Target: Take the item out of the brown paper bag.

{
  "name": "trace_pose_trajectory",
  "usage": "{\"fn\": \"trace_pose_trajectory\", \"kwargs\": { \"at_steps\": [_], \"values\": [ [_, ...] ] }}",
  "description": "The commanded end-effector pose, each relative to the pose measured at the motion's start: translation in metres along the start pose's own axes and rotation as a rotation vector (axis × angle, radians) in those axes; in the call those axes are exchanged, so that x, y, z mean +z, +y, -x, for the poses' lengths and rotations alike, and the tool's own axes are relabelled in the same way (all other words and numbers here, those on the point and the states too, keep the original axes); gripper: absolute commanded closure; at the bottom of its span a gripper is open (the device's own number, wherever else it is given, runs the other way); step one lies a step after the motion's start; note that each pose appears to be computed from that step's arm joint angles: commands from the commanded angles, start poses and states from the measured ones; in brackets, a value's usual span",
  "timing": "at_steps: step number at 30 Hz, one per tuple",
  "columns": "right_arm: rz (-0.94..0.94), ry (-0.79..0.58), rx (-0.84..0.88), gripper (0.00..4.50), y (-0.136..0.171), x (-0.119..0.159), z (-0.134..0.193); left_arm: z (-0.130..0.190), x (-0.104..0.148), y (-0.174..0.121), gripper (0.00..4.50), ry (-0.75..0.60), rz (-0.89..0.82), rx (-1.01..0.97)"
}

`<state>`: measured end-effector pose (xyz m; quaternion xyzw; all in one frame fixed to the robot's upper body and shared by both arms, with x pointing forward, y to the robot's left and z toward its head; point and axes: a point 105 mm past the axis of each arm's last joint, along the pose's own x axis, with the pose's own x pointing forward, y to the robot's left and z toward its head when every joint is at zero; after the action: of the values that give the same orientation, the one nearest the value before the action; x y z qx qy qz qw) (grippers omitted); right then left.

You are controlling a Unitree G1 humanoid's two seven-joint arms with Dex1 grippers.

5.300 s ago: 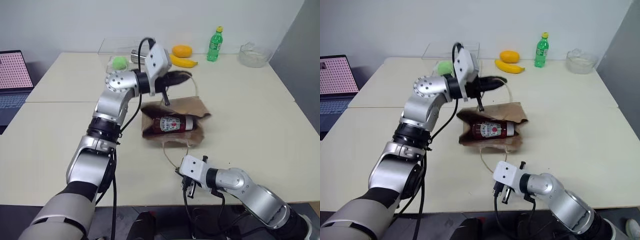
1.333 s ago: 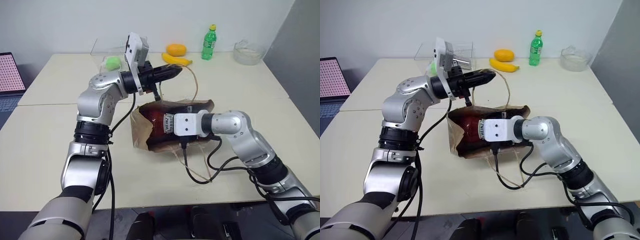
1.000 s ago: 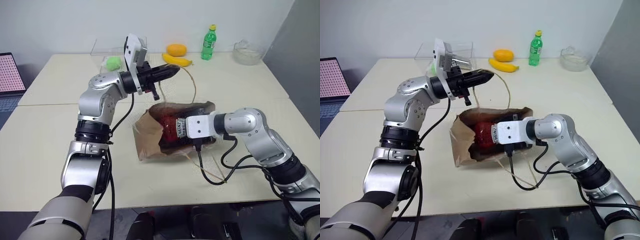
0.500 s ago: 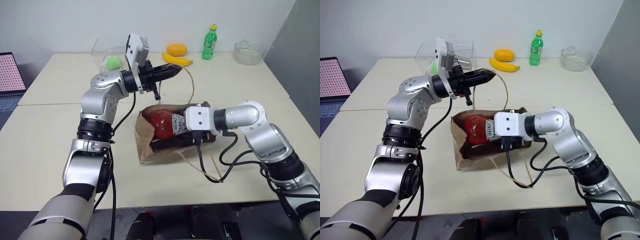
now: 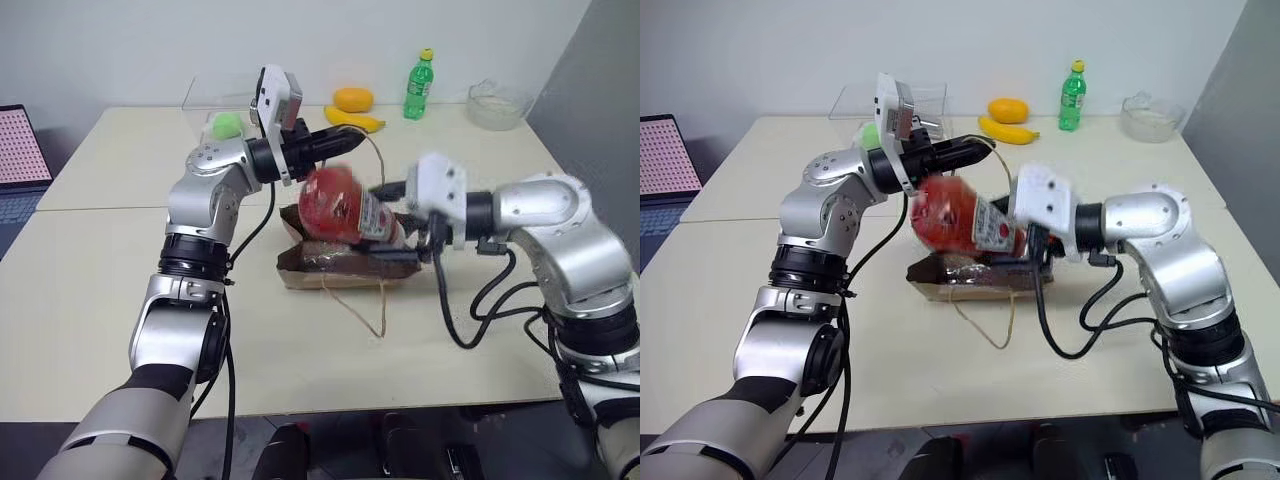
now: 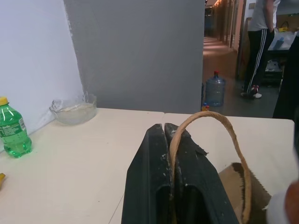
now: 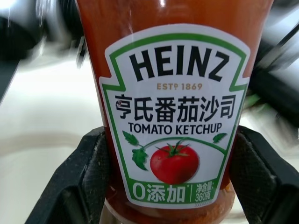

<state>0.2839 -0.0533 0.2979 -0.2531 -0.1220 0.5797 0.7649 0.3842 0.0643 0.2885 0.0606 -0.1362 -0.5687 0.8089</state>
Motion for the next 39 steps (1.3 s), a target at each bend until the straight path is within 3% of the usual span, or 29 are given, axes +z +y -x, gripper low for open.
{"fn": "trace_pose_trajectory", "kwargs": {
  "at_steps": [1, 3, 6, 11, 14, 17, 24, 29, 32, 33, 35, 39],
  "values": [
    [0.008, -0.143, -0.154, 1.32, -0.023, 0.038, 0.022, -0.003, 0.015, -0.003, 4.5, -0.027, -0.052, -0.013],
    [-0.002, -0.181, -0.287, 1.32, -0.045, 0.048, 0.04, -0.003, 0.015, -0.003, 4.5, -0.026, -0.05, -0.011],
    [0.022, -0.1, -0.467, 1.32, -0.072, 0.035, 0.074, -0.001, 0.014, -0.003, 4.5, -0.021, -0.048, -0.005],
    [0.044, 0.243, -0.658, 1.32, -0.104, -0.044, 0.118, 0.001, 0.013, -0.001, 4.5, -0.011, -0.047, 0.013],
    [0.128, 0.528, -0.61, 1.33, -0.102, -0.099, 0.13, 0.0, 0.014, -0.001, 4.5, -0.011, -0.049, 0.016],
    [0.17, 0.728, -0.526, 1.33, -0.093, -0.144, 0.137, 0.001, 0.014, -0.001, 4.5, -0.01, -0.053, 0.019],
    [0.182, 0.949, -0.199, 1.33, -0.051, -0.215, 0.135, 0.002, 0.014, -0.001, 4.5, 0.0, -0.061, 0.023],
    [0.149, 0.974, -0.129, 1.33, -0.043, -0.23, 0.133, 0.003, 0.013, -0.001, 4.5, 0.004, -0.063, 0.024],
    [0.133, 0.966, -0.099, 0.28, -0.039, -0.231, 0.134, 0.002, 0.012, -0.001, 4.5, 0.007, -0.065, 0.022],
    [0.125, 0.958, -0.091, 0.01, -0.038, -0.228, 0.135, 0.002, 0.012, -0.001, 4.5, 0.008, -0.065, 0.022],
    [0.113, 0.939, -0.084, 0.01, -0.038, -0.221, 0.136, 0.002, 0.012, -0.001, 4.5, 0.009, -0.065, 0.022],
    [0.104, 0.797, -0.132, 0.01, -0.04, -0.176, 0.134, 0.001, 0.01, -0.001, 4.5, 0.015, -0.069, 0.022]
  ]
}}
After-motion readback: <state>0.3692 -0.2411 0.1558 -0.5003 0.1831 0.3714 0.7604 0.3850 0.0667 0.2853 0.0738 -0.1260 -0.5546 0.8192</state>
